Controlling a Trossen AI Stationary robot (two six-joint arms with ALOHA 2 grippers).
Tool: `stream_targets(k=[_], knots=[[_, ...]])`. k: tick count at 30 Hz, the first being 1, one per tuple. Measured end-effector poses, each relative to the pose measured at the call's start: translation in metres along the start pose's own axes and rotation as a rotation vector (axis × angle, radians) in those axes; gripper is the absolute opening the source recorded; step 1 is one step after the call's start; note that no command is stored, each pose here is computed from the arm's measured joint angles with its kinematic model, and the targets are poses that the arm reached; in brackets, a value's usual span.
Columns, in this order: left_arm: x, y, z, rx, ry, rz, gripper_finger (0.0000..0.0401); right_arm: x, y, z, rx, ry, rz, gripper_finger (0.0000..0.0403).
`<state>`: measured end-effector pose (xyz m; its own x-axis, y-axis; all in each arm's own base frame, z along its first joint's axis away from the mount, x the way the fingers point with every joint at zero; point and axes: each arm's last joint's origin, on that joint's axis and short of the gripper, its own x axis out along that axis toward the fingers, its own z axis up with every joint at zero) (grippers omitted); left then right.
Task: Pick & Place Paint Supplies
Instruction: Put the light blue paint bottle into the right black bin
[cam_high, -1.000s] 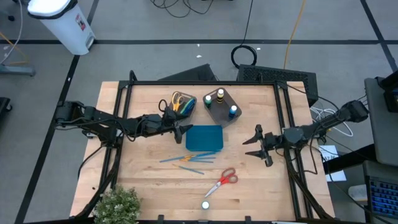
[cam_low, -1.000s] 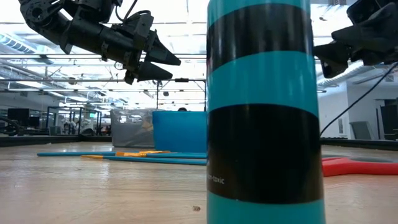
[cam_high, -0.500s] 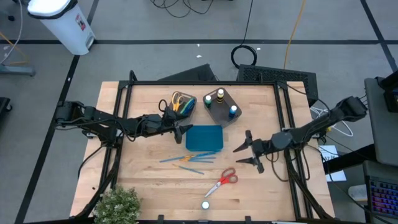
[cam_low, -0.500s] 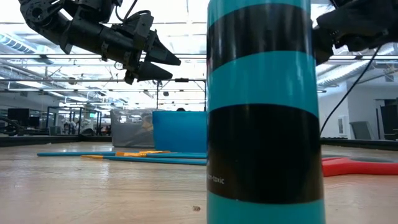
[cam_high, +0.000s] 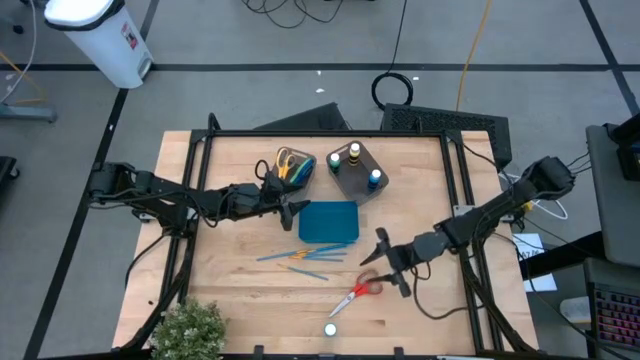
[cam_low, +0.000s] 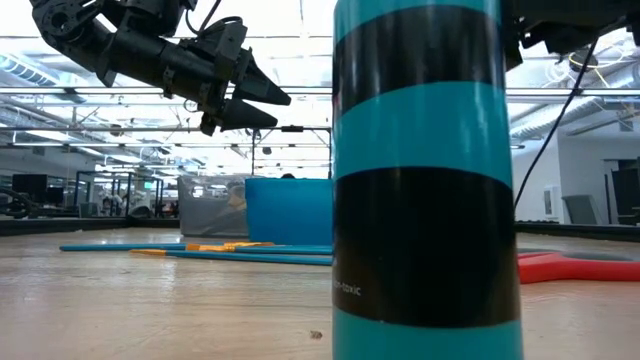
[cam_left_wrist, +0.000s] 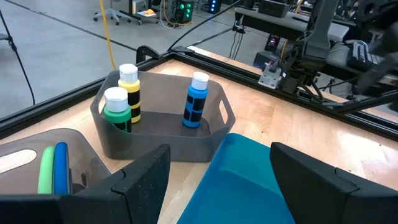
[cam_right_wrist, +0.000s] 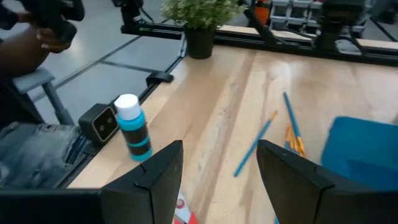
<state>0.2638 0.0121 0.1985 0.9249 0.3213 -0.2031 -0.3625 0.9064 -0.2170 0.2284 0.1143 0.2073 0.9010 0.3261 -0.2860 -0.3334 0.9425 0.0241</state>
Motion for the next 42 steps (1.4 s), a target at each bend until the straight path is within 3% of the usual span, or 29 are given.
stream_targets(k=[12, 20, 25, 33, 38, 42], knots=[[0.0, 0.0, 0.0, -0.021, 0.002, -0.004, 0.0285, 0.019, 0.01, 0.004, -0.069, 0.032, 0.026, 0.0196], [0.0, -0.006, -0.002, -0.035, 0.054, -0.167, 0.0285, 0.018, 0.01, -0.002, -0.077, 0.091, 0.023, 0.0196], [-0.006, -0.023, -0.007, 0.071, 0.081, -0.32, 0.0285, 0.008, 0.008, 0.003, -0.074, 0.113, 0.015, 0.0196], [-0.035, -0.085, -0.042, 0.343, 0.126, -0.632, 0.0285, -0.012, 0.007, 0.02, -0.035, 0.049, 0.02, 0.0196], [-0.049, -0.115, -0.071, 0.49, 0.09, -0.662, 0.0285, -0.013, 0.007, 0.02, -0.034, 0.051, 0.02, 0.0196], [-0.047, -0.134, -0.091, 0.531, 0.086, -0.687, 0.0285, -0.013, 0.007, 0.021, -0.034, 0.05, 0.018, 0.0196]])
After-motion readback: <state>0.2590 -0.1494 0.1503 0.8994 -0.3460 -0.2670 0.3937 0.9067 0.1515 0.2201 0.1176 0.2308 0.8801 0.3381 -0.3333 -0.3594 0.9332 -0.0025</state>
